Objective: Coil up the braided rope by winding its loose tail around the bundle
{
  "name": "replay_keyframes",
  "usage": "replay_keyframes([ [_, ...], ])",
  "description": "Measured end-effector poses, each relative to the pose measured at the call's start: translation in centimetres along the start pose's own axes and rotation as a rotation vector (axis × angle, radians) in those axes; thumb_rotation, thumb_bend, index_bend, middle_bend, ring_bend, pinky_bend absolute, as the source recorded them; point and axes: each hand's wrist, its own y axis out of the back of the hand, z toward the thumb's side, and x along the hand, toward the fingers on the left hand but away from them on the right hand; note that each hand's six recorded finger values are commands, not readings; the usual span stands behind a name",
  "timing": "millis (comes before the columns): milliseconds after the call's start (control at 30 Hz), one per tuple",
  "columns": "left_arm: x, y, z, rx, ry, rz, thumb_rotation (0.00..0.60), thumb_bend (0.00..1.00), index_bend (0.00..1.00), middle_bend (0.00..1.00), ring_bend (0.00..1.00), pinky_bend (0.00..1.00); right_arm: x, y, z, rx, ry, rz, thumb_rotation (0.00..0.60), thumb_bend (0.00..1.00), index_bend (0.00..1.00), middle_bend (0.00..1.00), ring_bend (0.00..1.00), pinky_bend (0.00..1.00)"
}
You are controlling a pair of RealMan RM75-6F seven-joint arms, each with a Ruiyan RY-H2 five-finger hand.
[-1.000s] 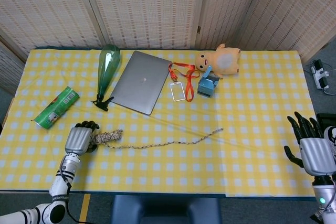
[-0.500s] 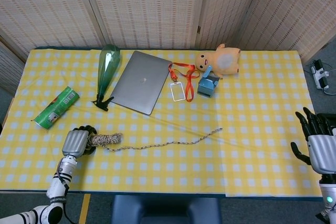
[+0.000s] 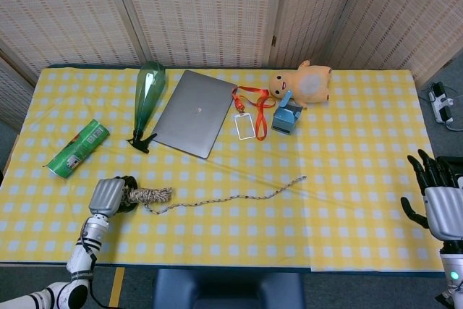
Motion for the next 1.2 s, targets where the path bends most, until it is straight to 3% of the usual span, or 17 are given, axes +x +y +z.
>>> replay_keyframes([
  [200, 0.4, 0.6, 0.5, -0.137, -0.029, 0.016, 0.6, 0.67, 0.81, 0.71, 0.65, 0.76, -0.1, -0.1, 0.4, 0.0, 0.017, 0.016, 0.6, 0.4, 0.0, 0.0, 0.09, 0.01],
  [333, 0.6, 1.4, 1.1, -0.225, -0.056, 0.038, 0.6, 0.67, 0.82, 0.73, 0.67, 0.78, -0.5, -0.7, 1.7, -0.003, 0.07, 0.053, 0.6, 0.4, 0.01, 0.0, 0.1, 0.03],
  [600, 0.2, 2.8, 3.2, -0.371, -0.138, 0.047, 0.6, 0.68, 0.83, 0.73, 0.68, 0.79, -2.5, -2.4, 6.5, -0.016, 0.236, 0.144, 0.6, 0.4, 0.29, 0.08, 0.16, 0.1],
  [933, -0.4, 3.8, 5.4, -0.403, -0.211, 0.057, 0.6, 0.68, 0.83, 0.74, 0.68, 0.79, -5.6, -7.4, 13.9, -0.016, 0.415, 0.27, 0.6, 0.4, 0.37, 0.11, 0.19, 0.12],
  [1200, -0.5, 3.6, 5.3, -0.405, -0.203, 0.044, 0.6, 0.68, 0.83, 0.73, 0.68, 0.79, -7.8, -12.2, 17.7, 0.018, 0.475, 0.346, 0.6, 0.4, 0.4, 0.13, 0.2, 0.12],
])
